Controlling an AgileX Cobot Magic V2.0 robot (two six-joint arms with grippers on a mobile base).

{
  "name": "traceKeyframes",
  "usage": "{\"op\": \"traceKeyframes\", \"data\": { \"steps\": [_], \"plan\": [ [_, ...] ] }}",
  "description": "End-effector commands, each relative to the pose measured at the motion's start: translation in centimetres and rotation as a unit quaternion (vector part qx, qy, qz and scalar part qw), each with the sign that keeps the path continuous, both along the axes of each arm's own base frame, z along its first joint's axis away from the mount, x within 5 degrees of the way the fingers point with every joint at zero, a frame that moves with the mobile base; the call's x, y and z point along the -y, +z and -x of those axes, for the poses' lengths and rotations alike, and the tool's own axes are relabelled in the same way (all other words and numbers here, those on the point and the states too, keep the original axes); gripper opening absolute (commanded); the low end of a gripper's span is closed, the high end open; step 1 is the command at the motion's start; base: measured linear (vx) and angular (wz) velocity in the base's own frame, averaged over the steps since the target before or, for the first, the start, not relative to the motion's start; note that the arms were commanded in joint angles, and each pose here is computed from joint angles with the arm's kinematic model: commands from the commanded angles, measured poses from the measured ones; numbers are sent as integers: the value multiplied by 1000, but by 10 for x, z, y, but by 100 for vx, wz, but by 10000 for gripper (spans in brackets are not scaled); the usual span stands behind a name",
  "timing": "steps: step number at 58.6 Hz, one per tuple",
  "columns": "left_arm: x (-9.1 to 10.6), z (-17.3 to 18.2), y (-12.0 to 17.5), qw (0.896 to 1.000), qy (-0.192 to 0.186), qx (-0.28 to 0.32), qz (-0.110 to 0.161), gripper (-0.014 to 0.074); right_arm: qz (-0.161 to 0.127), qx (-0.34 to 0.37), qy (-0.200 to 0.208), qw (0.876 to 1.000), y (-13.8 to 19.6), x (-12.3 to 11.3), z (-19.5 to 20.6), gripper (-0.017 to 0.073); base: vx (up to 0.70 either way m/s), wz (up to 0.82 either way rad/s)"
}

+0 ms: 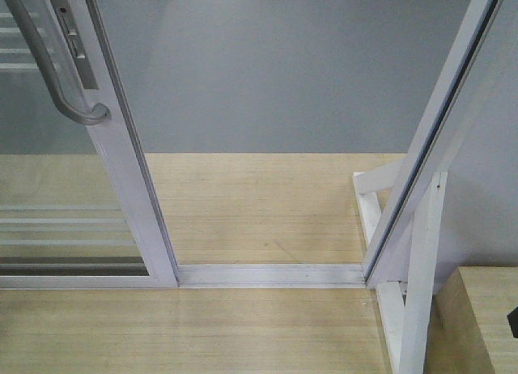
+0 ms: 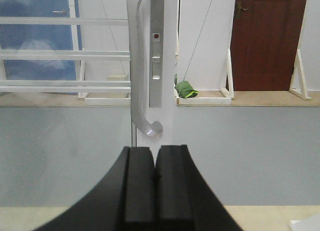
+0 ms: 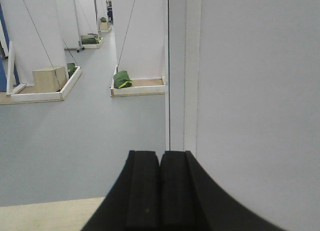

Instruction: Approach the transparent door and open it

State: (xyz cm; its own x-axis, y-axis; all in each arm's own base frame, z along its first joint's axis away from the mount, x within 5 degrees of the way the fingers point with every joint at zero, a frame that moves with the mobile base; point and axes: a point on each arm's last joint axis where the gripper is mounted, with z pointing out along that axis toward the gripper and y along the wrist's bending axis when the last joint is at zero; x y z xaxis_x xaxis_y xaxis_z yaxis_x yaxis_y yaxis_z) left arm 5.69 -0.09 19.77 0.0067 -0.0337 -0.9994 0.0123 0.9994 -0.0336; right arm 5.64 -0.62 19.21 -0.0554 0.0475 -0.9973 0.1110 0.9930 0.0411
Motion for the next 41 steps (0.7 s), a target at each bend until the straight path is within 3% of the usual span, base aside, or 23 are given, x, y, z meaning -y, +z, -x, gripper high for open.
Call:
{"op": "traceKeyframes", "data": {
  "steps": [1, 41],
  "plan": [
    [-1, 1, 3, 999, 2, 41, 6, -6, 11, 44, 2, 999, 7, 0, 1, -6, 0, 0],
    [-1, 1, 3, 999, 2, 41, 6, -6, 11, 44, 2, 999, 7, 0, 1, -6, 0, 0]
  ]
}}
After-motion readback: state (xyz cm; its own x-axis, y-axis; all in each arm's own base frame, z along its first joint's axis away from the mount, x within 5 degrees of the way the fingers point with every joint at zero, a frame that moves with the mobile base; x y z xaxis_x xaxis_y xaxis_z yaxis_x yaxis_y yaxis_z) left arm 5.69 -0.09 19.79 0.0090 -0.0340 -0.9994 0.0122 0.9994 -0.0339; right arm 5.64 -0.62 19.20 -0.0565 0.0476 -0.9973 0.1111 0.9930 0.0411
